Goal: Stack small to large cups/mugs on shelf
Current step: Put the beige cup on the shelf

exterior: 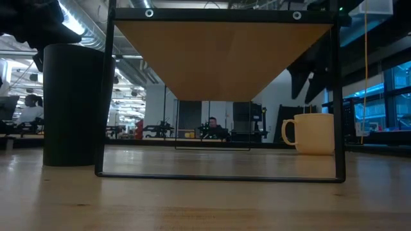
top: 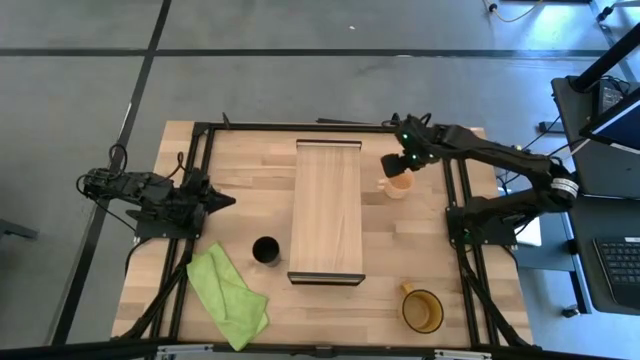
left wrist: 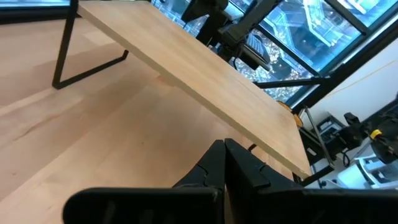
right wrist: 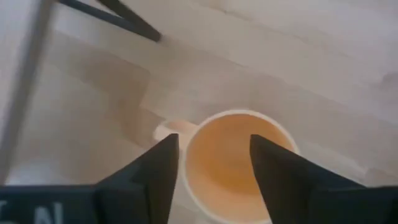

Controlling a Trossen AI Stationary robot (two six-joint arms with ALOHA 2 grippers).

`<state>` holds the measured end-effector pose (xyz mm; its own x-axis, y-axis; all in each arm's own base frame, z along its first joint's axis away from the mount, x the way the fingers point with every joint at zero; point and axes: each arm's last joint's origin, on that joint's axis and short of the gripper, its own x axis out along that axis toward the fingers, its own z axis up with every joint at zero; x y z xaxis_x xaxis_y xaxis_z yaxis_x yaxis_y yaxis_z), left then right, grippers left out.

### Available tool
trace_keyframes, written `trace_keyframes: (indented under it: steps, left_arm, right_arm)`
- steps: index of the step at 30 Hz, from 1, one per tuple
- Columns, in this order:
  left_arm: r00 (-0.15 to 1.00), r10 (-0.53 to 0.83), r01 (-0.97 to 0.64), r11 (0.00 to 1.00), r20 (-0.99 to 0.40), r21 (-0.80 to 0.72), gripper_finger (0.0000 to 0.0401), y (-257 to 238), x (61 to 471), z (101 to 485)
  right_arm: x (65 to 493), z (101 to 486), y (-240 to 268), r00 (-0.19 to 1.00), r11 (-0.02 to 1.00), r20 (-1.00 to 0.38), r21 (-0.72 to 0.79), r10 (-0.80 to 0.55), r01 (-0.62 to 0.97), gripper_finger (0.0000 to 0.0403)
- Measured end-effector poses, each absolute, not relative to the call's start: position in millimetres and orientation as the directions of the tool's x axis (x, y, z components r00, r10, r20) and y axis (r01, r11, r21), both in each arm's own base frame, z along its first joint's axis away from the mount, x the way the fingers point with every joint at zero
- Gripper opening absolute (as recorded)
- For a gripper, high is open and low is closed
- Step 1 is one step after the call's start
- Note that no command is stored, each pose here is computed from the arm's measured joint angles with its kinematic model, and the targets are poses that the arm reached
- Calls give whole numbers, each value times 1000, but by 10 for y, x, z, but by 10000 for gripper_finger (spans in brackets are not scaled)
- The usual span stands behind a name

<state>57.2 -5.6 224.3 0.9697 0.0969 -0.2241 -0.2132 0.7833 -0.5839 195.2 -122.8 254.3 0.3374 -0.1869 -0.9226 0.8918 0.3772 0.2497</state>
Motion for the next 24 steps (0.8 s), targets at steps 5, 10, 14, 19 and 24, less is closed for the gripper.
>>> trace_keyframes:
  steps: [5, 10, 14, 19, 24]
  left_arm:
    - [964, 109, -233, 786, -241, -573, 0, -51, 567, 2225]
    - [964, 109, -234, 778, -241, -582, 0, -51, 567, 2225]
    - [964, 109, -236, 770, -242, -592, 0, -51, 567, 2225]
    - [963, 113, -239, 770, -243, -591, 0, -50, 566, 2223]
    - [949, 139, -282, 775, -283, -565, 0, -40, 554, 2179]
  right_arm:
    - [2020, 2391, -1308, 257, 415, -948, 160, -189, 896, 202]
    - [1977, 2345, -1330, 124, 518, -954, -37, -273, 855, 177]
    - [1881, 2329, -1302, 14, 595, -965, -149, -261, 790, 156]
    - [1858, 2322, -1298, 38, 627, -982, -89, -187, 774, 147]
    - [1845, 2291, -1324, 59, 605, -984, -57, -169, 794, 149]
